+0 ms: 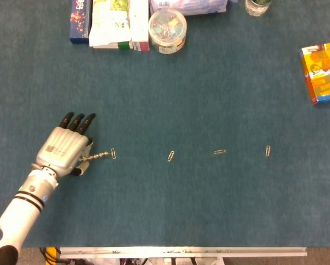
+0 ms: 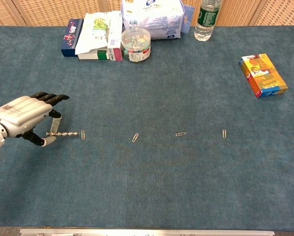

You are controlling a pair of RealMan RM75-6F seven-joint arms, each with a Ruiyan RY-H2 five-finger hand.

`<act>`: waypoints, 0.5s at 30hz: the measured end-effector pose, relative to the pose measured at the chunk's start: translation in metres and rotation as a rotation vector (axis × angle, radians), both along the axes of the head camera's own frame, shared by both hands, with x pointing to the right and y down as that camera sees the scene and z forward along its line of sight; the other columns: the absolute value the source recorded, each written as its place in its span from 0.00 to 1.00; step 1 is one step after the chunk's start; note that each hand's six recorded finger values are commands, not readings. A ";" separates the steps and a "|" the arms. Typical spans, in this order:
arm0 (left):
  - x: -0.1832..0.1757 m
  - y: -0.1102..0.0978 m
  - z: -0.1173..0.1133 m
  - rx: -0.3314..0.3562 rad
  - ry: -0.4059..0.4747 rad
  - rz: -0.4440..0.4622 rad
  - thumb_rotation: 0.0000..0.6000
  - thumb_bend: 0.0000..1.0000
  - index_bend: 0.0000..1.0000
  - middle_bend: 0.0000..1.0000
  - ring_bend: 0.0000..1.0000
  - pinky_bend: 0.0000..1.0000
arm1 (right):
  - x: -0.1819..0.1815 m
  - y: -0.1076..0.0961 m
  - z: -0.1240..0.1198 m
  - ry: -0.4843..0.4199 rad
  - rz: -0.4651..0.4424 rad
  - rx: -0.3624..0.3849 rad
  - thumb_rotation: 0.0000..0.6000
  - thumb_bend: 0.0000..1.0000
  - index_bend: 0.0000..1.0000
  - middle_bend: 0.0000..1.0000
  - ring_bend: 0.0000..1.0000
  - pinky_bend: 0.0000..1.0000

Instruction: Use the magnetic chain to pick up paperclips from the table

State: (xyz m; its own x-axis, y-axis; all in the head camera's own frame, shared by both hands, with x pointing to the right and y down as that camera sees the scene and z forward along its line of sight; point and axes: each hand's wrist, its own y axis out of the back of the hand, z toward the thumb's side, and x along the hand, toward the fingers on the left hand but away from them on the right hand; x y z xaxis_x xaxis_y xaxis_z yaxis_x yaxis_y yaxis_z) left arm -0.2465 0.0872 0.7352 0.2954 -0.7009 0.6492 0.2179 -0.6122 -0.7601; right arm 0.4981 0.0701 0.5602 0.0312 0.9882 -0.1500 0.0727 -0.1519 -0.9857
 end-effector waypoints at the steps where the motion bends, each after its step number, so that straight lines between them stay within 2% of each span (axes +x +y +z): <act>1: 0.003 -0.001 0.001 0.000 0.004 0.003 1.00 0.33 0.61 0.00 0.00 0.03 | 0.000 0.000 0.000 -0.001 -0.001 0.001 1.00 0.11 0.18 0.16 0.11 0.16; 15: 0.023 -0.007 -0.006 0.012 0.051 0.006 1.00 0.33 0.61 0.00 0.00 0.03 | -0.002 0.001 -0.002 -0.008 -0.010 0.003 1.00 0.11 0.18 0.16 0.11 0.16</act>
State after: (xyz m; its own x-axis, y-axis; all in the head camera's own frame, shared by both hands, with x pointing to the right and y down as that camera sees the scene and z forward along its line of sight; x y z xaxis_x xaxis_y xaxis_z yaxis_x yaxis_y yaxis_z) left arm -0.2232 0.0807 0.7290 0.3326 -0.7062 0.6250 0.1823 -0.6021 -0.7773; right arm 0.4961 0.0710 0.5583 0.0426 0.9882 -0.1471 0.0794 -0.1501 -0.9855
